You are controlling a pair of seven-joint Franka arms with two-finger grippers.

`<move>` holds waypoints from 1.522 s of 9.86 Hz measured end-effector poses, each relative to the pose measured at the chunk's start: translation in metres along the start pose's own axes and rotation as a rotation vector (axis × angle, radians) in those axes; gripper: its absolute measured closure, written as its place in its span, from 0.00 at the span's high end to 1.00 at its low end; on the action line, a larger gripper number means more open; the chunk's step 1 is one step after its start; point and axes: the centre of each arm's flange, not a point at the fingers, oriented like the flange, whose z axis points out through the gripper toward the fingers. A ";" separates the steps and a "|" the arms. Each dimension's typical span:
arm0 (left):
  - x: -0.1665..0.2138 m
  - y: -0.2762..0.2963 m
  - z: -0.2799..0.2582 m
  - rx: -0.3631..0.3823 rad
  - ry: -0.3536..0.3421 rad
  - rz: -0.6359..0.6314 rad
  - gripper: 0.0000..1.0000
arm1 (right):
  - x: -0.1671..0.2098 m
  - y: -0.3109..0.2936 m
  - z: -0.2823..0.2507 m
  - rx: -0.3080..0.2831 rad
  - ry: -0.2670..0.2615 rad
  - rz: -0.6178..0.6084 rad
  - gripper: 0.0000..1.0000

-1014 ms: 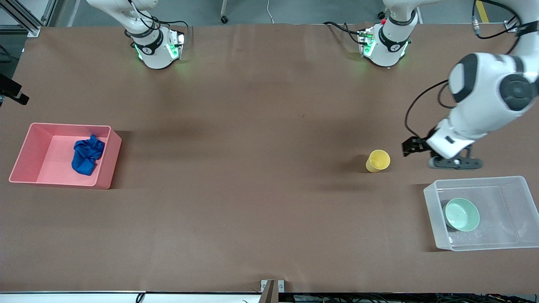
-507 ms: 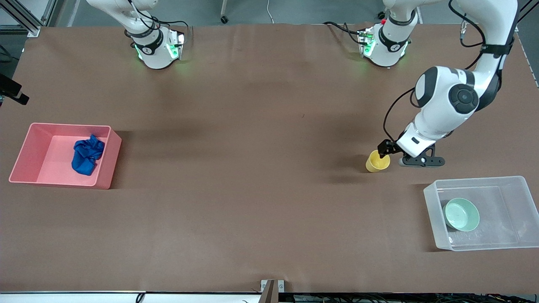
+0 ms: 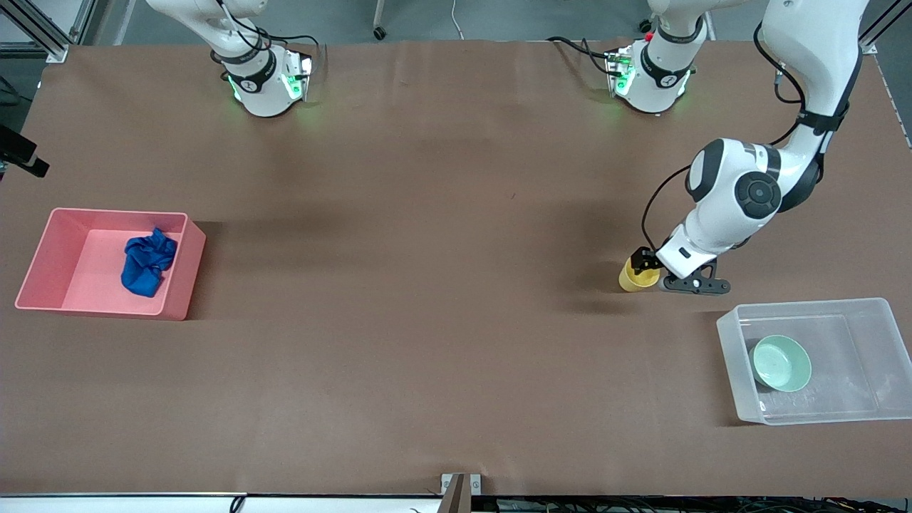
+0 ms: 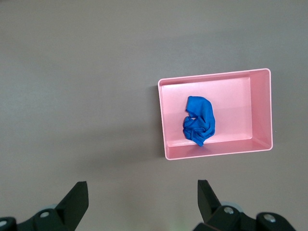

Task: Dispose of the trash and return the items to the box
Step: 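Grasp the yellow cup rim with the left gripper and lift it, then carry the cup over the clear box and lower it into the bowl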

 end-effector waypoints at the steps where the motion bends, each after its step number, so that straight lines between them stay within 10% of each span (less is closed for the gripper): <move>1: -0.001 0.000 0.006 -0.004 -0.010 -0.001 0.58 | 0.000 0.000 0.000 0.000 -0.001 0.000 1.00; 5: 0.000 0.000 0.018 -0.015 -0.012 0.006 0.03 | 0.000 0.000 0.000 -0.001 -0.003 0.000 1.00; 15: 0.123 -0.131 -0.198 0.042 0.097 0.140 0.03 | 0.000 0.001 0.000 -0.001 -0.004 0.001 1.00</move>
